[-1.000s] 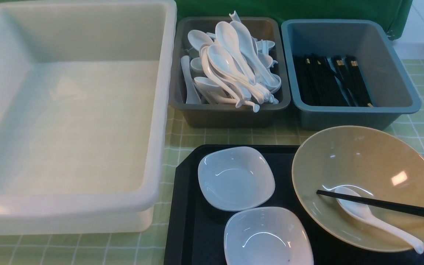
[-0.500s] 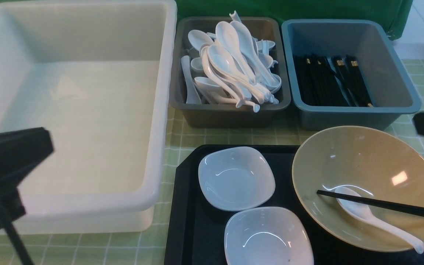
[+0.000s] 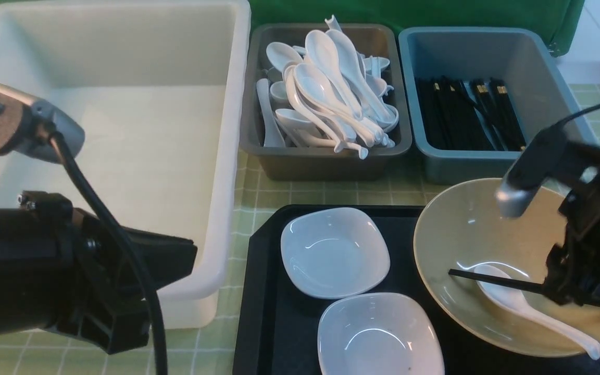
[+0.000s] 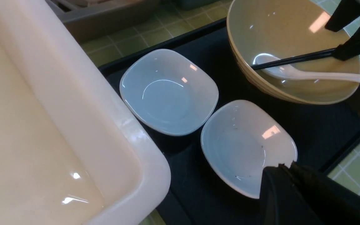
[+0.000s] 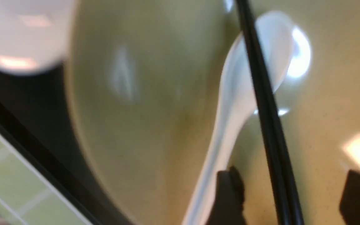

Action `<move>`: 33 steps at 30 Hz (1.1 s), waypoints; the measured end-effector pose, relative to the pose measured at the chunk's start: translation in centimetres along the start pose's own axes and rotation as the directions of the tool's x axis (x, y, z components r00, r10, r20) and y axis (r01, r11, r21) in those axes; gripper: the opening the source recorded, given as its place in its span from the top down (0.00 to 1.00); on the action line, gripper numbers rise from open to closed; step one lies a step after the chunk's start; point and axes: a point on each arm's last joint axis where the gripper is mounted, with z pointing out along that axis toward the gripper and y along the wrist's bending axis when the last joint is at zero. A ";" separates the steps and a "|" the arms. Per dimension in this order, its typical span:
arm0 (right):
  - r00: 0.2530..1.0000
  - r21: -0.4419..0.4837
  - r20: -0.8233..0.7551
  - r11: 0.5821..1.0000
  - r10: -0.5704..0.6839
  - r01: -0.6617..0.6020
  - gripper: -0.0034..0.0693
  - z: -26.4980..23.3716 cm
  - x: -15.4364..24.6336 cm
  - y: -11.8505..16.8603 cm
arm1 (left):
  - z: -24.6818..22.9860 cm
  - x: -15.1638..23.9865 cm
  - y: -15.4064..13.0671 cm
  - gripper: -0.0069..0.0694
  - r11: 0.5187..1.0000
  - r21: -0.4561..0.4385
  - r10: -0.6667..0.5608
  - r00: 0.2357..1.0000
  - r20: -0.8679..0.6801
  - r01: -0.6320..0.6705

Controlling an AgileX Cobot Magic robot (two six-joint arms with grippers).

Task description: On green table put chopsticks spoon bowls plates into blue grey white boxes.

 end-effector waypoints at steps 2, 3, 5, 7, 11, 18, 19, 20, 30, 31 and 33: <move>0.998 0.004 -0.051 1.000 -0.022 0.022 0.27 1.4 -0.5 -0.3 | 0.0 0.1 0.0 0.91 1.000 0.002 0.001 1.000 -0.007 -0.001; 0.997 0.003 -0.066 1.000 -0.027 0.027 0.27 2.1 -0.7 -0.5 | 0.0 0.1 0.0 0.91 1.000 0.003 0.001 1.000 -0.010 -0.001; 0.995 0.000 -0.094 1.000 -0.027 0.027 0.27 3.4 -1.1 -0.8 | 0.0 0.1 0.0 0.91 1.000 0.004 0.001 1.000 -0.015 -0.001; 0.994 -0.004 -0.108 1.000 -0.025 0.025 0.31 4.0 -1.3 -1.0 | 0.0 0.2 0.0 0.91 1.000 0.004 0.001 1.000 -0.017 -0.001; 0.994 -0.005 -0.112 1.000 -0.014 0.014 0.56 4.3 -1.8 -1.2 | 0.0 0.2 0.0 0.91 1.000 0.005 0.001 1.000 -0.019 -0.001; 0.999 0.041 -0.037 0.999 0.023 -0.021 0.80 0.7 -3.8 -2.5 | 0.0 0.2 0.0 0.91 1.000 0.005 0.001 1.000 -0.020 -0.001; 0.999 0.049 -0.015 0.998 0.036 -0.035 0.80 0.0 -4.1 -2.8 | 0.0 0.2 0.0 0.91 1.000 0.005 0.001 1.000 -0.020 -0.001; 0.999 0.053 -0.002 0.998 0.042 -0.042 0.80 -0.3 -4.3 -3.0 | 0.0 0.2 0.0 0.91 1.000 0.005 0.001 1.000 -0.020 -0.001; 0.826 -0.092 0.452 0.939 0.337 -0.332 0.80 -7.6 -7.7 -11.0 | 0.0 -0.3 0.0 0.91 1.000 0.000 -0.009 0.999 0.038 0.009; 0.805 -0.113 0.475 0.932 0.355 -0.345 0.80 -7.6 -8.2 -11.8 | 0.0 -0.4 0.0 0.91 1.000 0.000 -0.010 0.999 0.044 0.010; 0.726 -0.187 0.523 0.891 0.448 -0.415 0.80 -6.2 -9.8 -14.8 | 0.1 -0.7 0.1 0.91 1.000 -0.007 -0.013 0.998 0.069 0.014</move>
